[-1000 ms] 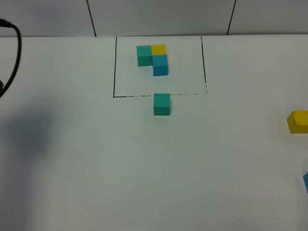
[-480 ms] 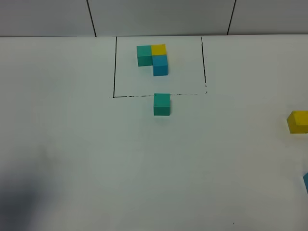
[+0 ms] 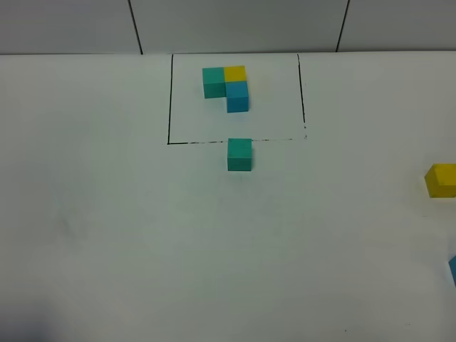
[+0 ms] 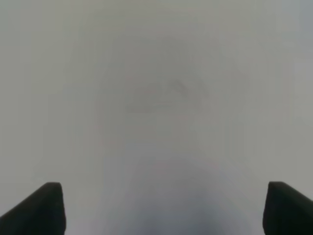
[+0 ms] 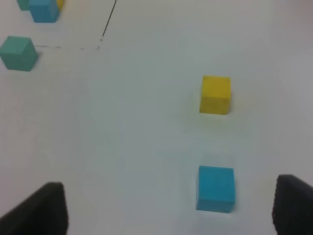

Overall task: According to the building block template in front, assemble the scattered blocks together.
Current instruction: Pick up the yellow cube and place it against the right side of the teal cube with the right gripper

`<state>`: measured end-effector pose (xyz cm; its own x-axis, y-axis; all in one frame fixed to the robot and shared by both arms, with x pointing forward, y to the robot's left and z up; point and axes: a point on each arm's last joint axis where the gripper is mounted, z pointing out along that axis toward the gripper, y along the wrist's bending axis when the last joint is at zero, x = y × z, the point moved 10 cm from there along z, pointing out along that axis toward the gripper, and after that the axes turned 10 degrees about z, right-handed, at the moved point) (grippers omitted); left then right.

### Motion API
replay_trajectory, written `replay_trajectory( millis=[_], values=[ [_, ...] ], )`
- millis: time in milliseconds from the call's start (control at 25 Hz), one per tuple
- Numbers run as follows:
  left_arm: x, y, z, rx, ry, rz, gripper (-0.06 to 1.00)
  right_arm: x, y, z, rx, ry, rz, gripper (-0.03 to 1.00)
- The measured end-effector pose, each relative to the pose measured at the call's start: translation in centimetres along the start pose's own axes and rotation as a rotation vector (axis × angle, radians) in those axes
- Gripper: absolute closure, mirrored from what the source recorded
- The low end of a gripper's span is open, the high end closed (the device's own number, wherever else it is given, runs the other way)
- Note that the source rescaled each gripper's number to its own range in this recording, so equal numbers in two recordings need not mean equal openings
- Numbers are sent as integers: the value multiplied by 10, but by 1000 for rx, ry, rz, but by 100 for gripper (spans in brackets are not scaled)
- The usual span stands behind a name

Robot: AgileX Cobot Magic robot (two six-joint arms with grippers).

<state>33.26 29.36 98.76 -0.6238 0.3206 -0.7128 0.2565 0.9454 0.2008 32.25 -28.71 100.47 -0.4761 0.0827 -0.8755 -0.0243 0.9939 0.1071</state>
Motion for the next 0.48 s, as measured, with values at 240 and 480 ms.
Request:
replay_trajectory(
  millis=[240,480],
  values=[
    [7,-12,-9,23,-103,1,10,0,0,0,0,0,0,26],
    [8,-15,-19,14,-178,18,11,0,0,0,0,0,1,26]
  ],
)
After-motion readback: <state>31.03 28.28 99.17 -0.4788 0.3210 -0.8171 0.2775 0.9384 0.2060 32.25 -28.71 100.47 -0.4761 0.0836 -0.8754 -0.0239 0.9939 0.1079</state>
